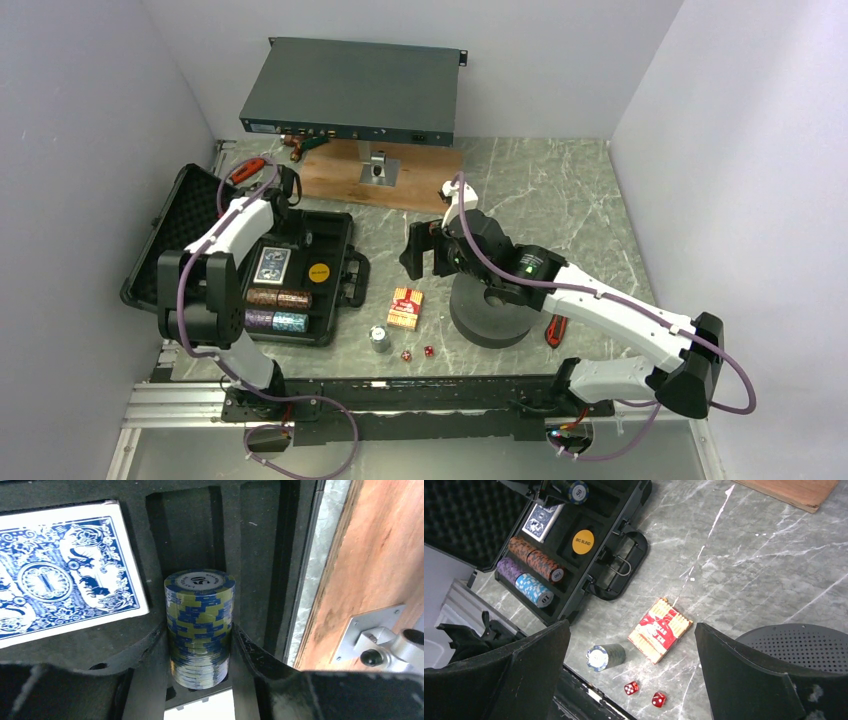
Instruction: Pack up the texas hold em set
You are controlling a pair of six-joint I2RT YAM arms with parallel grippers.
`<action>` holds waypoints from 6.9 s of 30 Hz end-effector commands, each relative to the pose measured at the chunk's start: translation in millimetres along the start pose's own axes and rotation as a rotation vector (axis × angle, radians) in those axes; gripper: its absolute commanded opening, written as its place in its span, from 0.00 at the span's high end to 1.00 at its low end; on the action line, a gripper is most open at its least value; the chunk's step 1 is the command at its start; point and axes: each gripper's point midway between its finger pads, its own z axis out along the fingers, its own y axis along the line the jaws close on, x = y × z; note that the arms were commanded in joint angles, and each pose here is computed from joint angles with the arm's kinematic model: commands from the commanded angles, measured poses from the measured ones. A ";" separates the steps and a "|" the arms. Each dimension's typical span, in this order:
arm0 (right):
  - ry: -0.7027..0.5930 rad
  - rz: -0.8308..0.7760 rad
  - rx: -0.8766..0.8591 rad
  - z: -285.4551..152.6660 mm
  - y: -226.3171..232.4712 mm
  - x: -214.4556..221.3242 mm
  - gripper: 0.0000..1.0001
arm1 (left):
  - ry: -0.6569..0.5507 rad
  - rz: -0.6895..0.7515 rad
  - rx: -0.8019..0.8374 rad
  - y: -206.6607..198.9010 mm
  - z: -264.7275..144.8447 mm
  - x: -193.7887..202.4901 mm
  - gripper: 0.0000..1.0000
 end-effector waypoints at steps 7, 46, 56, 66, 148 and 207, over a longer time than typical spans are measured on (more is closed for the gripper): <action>-0.028 -0.036 -0.045 2.1 11.5 -12.5 0.01 | -0.086 -0.140 0.007 -21.2 5.5 -28.9 1.00; 0.023 -0.033 -0.060 11.0 12.1 4.2 0.01 | -0.228 0.039 0.070 -21.2 -38.5 -97.7 0.06; 0.022 -0.035 -0.031 8.1 2.5 9.7 0.01 | -0.293 0.189 0.215 -14.6 -80.1 -105.7 0.03; 0.057 -0.047 0.051 5.7 -19.5 26.8 0.01 | -0.406 0.508 0.297 24.8 -118.3 -110.9 0.03; 0.461 0.271 0.562 129.6 -47.9 162.0 0.00 | -0.576 1.042 0.801 57.7 -214.2 -46.1 0.04; 0.161 0.091 0.150 102.5 -9.0 61.1 0.51 | -0.426 1.221 1.010 43.1 -216.3 4.3 0.04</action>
